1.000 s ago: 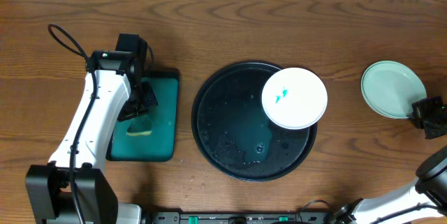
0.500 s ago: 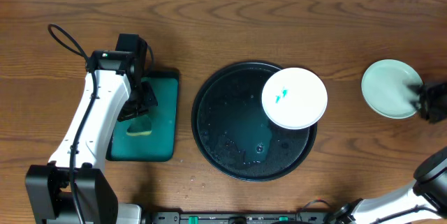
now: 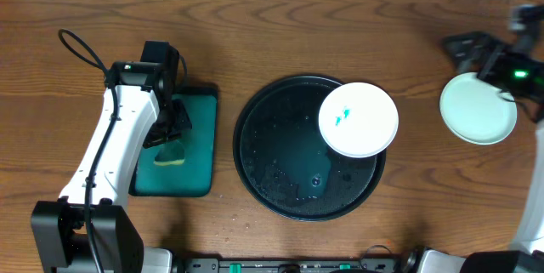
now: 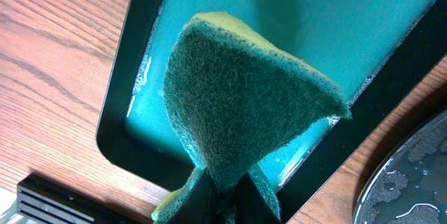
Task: Clean dirty plates on tray and stack at the side
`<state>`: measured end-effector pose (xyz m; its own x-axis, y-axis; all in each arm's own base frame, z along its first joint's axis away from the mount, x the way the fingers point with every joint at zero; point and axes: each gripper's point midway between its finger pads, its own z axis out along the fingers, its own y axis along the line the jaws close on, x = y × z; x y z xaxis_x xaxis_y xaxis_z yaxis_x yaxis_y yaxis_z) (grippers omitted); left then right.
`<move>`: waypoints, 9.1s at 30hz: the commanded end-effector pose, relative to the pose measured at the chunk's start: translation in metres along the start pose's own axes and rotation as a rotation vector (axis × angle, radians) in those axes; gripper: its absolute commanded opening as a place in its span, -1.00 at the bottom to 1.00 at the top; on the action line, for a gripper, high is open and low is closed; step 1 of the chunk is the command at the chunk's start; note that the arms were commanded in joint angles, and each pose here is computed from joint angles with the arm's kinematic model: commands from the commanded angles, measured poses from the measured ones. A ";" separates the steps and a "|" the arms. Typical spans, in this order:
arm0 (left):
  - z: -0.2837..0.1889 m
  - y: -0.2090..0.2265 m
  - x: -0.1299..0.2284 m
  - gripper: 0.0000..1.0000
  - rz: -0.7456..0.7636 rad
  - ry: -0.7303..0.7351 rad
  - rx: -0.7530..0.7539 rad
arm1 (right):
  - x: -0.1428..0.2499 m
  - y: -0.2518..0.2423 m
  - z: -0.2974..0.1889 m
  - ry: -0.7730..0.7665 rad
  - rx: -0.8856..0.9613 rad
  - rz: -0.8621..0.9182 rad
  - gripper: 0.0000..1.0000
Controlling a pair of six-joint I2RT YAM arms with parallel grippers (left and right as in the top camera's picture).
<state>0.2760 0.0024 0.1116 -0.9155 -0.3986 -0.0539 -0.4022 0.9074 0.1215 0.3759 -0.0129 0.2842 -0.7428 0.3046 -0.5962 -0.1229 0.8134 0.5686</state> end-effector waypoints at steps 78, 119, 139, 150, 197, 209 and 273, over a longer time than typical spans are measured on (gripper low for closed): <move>0.113 -0.022 0.028 -0.85 -0.006 0.016 0.110 | 0.285 -0.045 0.180 0.894 0.467 0.020 -0.98; -0.015 -0.207 0.083 -0.85 0.354 0.078 0.782 | 0.300 -0.017 0.192 0.905 0.413 -0.055 -0.97; 0.101 -0.221 0.087 -0.86 0.176 0.292 0.547 | 0.318 0.005 0.196 0.913 0.419 -0.077 -0.97; 0.041 -0.296 0.122 -0.86 0.287 0.400 0.918 | 0.318 0.005 0.196 0.919 0.412 -0.094 -0.97; 0.057 -0.241 0.169 -0.86 0.456 0.543 0.693 | 0.322 0.004 0.190 0.943 0.425 -0.087 -0.97; 0.078 -0.265 0.077 -0.85 0.201 0.187 0.648 | 0.325 0.004 0.185 0.967 0.434 -0.073 -0.97; 0.094 -0.003 -0.024 -0.86 -0.059 0.022 -0.055 | 0.324 0.003 0.187 0.957 0.432 -0.071 -0.97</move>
<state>0.3033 0.0199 0.0220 -0.8836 -0.4657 -0.0478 -0.4672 0.8704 0.1552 0.2705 0.1893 0.0029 -0.9843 -0.1010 0.1446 -0.0625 0.9663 0.2496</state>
